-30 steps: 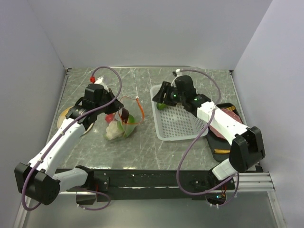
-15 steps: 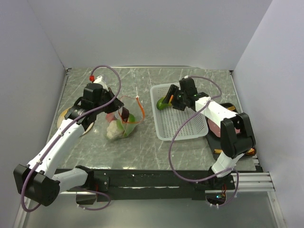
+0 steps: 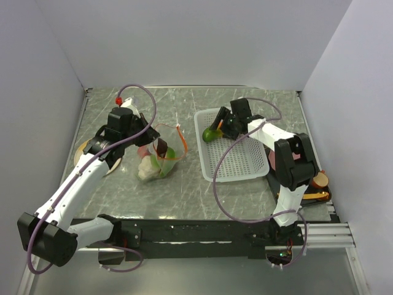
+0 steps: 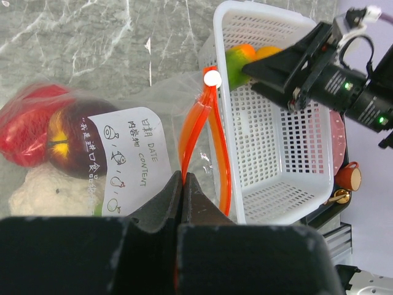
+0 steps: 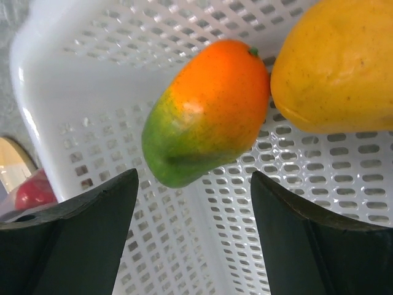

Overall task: Place the food in the zip-top bag and seal the zipper
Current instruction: Pick up the fake fruit from the bin.

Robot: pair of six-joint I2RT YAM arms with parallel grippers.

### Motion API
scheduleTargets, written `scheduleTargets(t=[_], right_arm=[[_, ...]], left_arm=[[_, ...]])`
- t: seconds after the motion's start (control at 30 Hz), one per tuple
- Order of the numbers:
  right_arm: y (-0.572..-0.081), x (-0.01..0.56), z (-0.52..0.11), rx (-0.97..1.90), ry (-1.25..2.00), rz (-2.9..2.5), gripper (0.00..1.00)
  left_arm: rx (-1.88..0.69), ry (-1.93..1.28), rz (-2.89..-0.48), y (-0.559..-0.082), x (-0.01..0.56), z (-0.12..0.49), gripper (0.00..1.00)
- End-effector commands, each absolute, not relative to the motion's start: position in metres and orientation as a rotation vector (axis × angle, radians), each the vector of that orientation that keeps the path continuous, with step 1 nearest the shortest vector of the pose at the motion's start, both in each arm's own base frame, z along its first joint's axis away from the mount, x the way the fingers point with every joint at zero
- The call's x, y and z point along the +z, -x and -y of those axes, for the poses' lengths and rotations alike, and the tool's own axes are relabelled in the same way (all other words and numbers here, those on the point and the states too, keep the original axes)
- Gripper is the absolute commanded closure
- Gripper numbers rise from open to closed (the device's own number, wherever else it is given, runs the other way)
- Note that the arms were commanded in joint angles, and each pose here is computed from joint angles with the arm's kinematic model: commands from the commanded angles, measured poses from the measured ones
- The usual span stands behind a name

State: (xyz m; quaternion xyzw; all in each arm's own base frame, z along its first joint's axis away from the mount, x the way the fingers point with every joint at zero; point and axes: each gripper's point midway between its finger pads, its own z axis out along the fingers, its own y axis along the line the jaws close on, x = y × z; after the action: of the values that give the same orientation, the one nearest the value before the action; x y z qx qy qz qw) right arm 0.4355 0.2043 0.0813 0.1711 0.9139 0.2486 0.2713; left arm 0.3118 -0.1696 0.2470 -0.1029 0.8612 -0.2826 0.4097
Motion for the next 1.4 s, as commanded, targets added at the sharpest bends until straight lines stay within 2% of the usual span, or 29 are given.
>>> scheduleTargets(t=[0.0, 0.43, 0.8, 0.87, 0.97, 1.0, 1.07, 1.13, 1.3, 1.37], right_arm=[[-0.467, 0.104, -0.210, 0.707, -0.456, -2.390, 0.19], [-0.467, 0.069, -0.205, 0.642, -0.475, -2.467, 0.19], [-0.461, 0.058, -0.215, 0.699, -0.379, -2.514, 0.19], [-0.458, 0.058, -0.215, 0.702, -0.374, -2.518, 0.23], [-0.455, 0.057, -0.213, 0.697, -0.369, -2.516, 0.35], [-0.454, 0.059, -0.213, 0.696, -0.359, -2.513, 0.42], [-0.449, 0.060, -0.213, 0.714, -0.349, -2.510, 0.48], [-0.445, 0.065, -0.216, 0.746, -0.329, -2.489, 0.58], [-0.439, 0.076, -0.215, 0.762, -0.310, -2.461, 0.74], [-0.433, 0.077, -0.213, 0.761, -0.301, -2.461, 0.74]], left_arm=[[-0.751, 0.227, -2.069, -0.318, 0.281, 0.173, 0.99], [-0.753, 0.214, -2.067, -0.317, 0.284, 0.174, 0.99], [-0.756, 0.221, -2.075, -0.314, 0.280, 0.173, 0.99], [-0.750, 0.225, -2.074, -0.314, 0.281, 0.172, 0.99], [-0.756, 0.228, -2.070, -0.313, 0.281, 0.172, 0.99], [-0.761, 0.231, -2.067, -0.313, 0.282, 0.173, 0.99], [-0.772, 0.226, -2.070, -0.312, 0.282, 0.174, 0.99], [-0.775, 0.224, -2.072, -0.312, 0.281, 0.175, 0.99], [-0.777, 0.222, -2.075, -0.311, 0.280, 0.175, 0.99], [-0.771, 0.224, -2.077, -0.311, 0.279, 0.174, 0.99]])
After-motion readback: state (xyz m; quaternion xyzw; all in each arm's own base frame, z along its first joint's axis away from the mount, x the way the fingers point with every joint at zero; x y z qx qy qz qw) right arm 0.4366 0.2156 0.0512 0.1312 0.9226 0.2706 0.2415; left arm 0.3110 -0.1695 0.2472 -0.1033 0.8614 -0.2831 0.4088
